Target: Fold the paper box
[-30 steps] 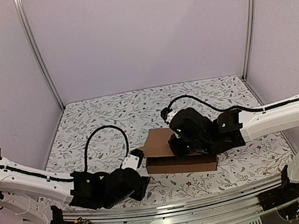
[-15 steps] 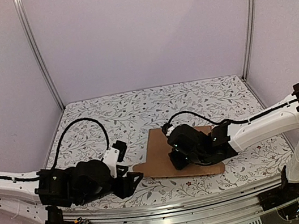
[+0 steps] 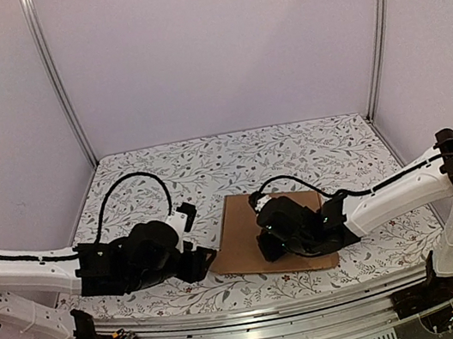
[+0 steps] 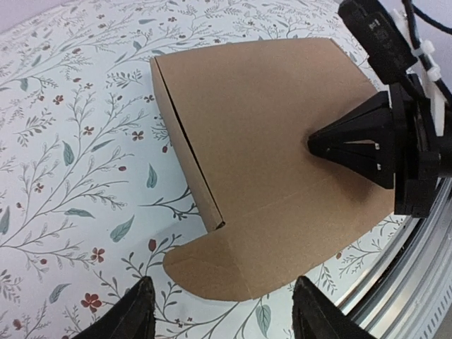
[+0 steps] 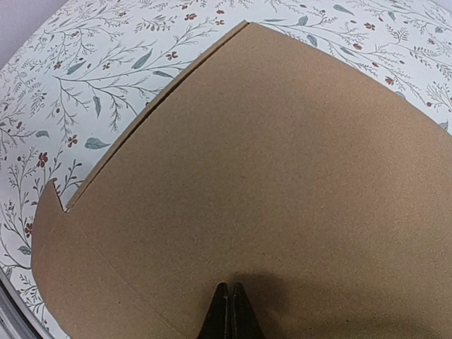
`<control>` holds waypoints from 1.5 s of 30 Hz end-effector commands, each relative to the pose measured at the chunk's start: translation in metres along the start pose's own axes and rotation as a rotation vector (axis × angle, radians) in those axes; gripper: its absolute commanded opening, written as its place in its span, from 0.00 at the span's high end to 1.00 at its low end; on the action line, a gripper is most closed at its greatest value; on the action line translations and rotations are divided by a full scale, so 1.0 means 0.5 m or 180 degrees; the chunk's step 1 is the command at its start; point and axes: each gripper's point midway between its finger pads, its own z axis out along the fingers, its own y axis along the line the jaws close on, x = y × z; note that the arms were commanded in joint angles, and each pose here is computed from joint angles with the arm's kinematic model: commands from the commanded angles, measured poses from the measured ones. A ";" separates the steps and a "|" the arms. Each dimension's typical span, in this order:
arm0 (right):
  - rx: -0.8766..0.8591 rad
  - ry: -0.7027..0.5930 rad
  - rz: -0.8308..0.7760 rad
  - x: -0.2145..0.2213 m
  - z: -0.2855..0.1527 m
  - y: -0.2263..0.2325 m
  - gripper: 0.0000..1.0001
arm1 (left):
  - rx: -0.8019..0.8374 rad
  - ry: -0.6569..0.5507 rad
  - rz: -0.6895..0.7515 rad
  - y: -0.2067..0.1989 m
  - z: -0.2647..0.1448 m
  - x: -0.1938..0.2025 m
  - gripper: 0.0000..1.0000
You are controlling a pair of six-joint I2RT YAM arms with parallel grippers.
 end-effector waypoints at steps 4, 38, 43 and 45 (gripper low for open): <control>0.0015 0.0203 -0.0042 0.032 -0.038 -0.026 0.94 | 0.0104 -0.0045 0.0010 -0.003 0.039 -0.068 0.36; 0.0154 0.0177 0.1443 0.047 -0.154 -0.295 0.01 | 0.0760 0.0389 -0.0970 0.077 0.246 -0.091 0.12; -0.0088 0.0078 0.1773 0.040 -0.138 -0.305 0.02 | 0.0822 0.0467 -0.1027 0.079 0.255 -0.080 0.13; -0.0151 0.0073 0.1941 0.045 -0.129 -0.318 0.06 | 0.0837 0.0490 -0.1046 0.079 0.258 -0.076 0.13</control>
